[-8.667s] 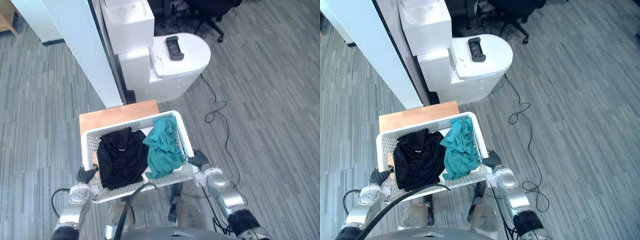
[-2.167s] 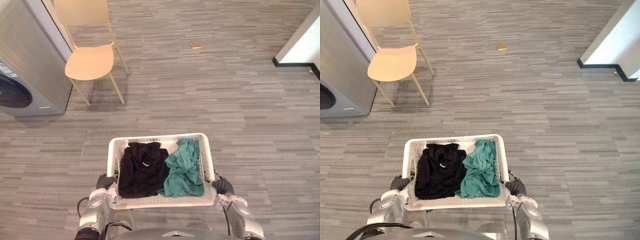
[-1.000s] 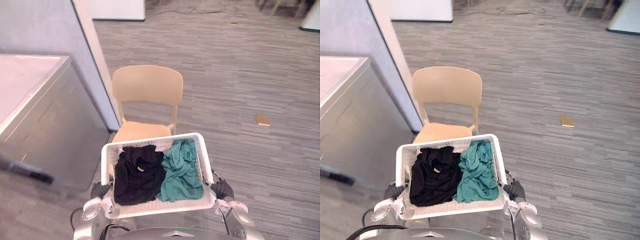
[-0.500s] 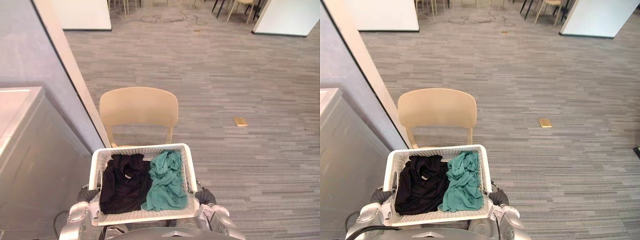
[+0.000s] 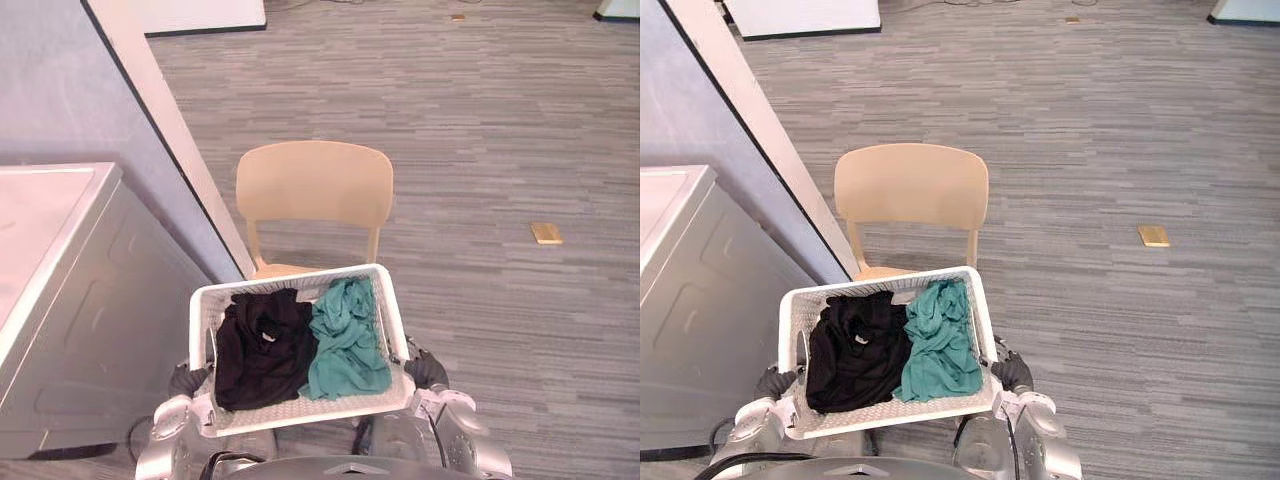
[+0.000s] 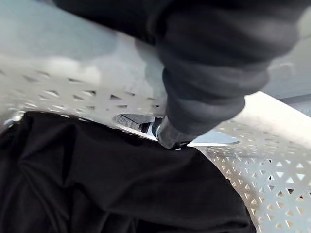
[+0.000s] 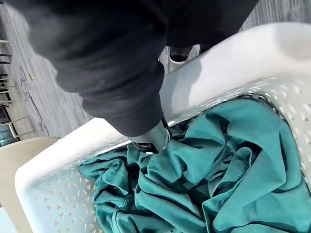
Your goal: Pick up the laundry basket with both hands and put the clothes into the washing machine.
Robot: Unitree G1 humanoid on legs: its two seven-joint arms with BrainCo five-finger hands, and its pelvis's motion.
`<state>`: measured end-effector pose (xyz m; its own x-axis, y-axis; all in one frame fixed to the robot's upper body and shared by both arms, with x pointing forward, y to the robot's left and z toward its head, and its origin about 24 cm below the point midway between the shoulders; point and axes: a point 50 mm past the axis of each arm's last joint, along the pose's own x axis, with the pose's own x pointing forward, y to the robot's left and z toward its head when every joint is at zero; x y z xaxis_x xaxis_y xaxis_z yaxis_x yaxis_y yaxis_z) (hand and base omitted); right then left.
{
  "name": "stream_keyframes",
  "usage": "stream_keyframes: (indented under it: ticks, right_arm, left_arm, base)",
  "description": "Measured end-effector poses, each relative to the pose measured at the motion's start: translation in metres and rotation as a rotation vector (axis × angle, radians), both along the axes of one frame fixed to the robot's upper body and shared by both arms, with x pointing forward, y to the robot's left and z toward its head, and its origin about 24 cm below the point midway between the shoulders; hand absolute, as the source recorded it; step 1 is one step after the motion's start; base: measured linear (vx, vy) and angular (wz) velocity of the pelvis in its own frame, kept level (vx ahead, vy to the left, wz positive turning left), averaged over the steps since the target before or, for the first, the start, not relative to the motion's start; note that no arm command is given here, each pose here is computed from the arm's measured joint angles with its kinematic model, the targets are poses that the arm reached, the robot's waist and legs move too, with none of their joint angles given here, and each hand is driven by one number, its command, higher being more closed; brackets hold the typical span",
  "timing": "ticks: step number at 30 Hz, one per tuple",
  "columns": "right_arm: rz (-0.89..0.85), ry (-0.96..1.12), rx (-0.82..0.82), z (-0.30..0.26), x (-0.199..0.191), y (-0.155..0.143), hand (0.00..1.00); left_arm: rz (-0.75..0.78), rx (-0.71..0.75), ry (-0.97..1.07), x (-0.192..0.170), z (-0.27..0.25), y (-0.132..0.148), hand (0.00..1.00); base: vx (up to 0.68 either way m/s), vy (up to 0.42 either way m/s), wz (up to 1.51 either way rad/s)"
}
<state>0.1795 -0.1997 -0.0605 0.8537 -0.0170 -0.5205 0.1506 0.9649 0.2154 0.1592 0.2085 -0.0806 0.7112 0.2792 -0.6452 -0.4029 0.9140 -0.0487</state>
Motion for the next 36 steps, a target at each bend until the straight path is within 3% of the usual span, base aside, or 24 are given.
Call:
stream_keyframes:
  ticks: [6,13,24,36]
  right_arm:
    - [0.005,0.017,0.001,-0.003,0.005,0.001,1.0]
    - [0.061,-0.064,0.004,0.012,0.043,0.014,1.0]
    - [0.068,-0.133,-0.042,0.033,0.08,0.015,1.0]
    - [0.086,-0.311,-0.094,0.093,0.154,0.031,1.0]
  left_arm:
    - [0.018,0.006,0.012,-0.002,-0.001,0.005,1.0]
    - [-0.025,0.09,-0.131,0.05,0.031,0.019,1.0]
    - [-0.084,0.162,-0.165,0.096,0.049,0.021,1.0]
    - [-0.053,0.22,-0.236,0.161,0.091,0.03,1.0]
  base:
    - [0.05,0.149,-0.29]
    - [-0.1,0.071,-0.1]
    - [-0.09,0.014,-0.03]
    - [-0.09,0.015,-0.02]
